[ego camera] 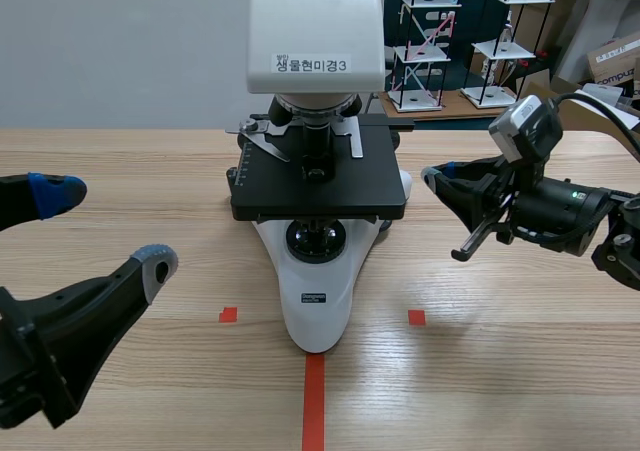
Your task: Return to the home posture
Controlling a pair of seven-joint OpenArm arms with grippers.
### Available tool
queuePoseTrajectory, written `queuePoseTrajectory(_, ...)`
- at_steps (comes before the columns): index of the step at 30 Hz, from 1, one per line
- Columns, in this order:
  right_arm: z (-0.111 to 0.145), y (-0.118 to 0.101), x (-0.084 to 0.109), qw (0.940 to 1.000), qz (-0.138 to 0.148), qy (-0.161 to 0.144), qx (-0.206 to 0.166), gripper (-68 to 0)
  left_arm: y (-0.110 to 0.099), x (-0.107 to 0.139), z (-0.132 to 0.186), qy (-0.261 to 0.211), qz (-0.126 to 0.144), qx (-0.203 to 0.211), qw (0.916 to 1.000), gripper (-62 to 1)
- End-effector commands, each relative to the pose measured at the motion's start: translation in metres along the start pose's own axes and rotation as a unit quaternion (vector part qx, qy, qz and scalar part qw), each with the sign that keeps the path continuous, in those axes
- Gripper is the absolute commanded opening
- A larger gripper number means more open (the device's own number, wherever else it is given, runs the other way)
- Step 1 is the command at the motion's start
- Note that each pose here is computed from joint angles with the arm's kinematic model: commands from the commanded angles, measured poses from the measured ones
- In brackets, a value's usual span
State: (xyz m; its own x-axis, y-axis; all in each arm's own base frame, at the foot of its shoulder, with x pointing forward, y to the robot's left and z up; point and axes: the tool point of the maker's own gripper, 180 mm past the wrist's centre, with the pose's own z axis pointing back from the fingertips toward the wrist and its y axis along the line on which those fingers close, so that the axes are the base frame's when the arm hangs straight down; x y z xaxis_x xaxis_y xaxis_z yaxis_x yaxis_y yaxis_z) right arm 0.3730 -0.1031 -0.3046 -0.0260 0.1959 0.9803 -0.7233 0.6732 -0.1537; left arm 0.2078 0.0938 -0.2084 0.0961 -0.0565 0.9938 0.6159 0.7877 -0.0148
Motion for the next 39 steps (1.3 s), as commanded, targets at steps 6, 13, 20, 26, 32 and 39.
queuePoseTrajectory(6,0.031,0.012,0.007,0.9997,0.013,-0.018,0.012,-52.4,0.0,-0.003,0.001,0.011,0.004,0.002,0.9999,1.4)
queuePoseTrajectory(13,0.077,0.032,0.026,0.9991,-0.001,-0.039,0.017,-31.5,0.0,-0.005,0.001,0.016,0.004,0.002,0.9999,1.4)
queuePoseTrajectory(20,0.118,0.046,0.054,0.999,-0.011,-0.042,-0.006,-11.2,0.0,-0.005,0.001,0.016,0.003,0.002,0.9999,1.4)
queuePoseTrajectory(26,0.137,0.078,0.09,0.9991,-0.009,-0.041,0.008,-7.1,0.0,-0.005,0.001,0.016,0.003,0.002,0.9999,1.4)
queuePoseTrajectory(32,0.135,0.112,0.116,0.9981,0.007,-0.024,0.056,-5.3,0.0,-0.005,0.001,0.016,0.003,0.002,0.9999,1.4)
queuePoseTrajectory(39,0.134,0.113,0.118,0.9983,-0.003,-0.02,0.054,-5.3,0.0,-0.005,0.001,0.016,0.003,0.002,0.9999,1.4)
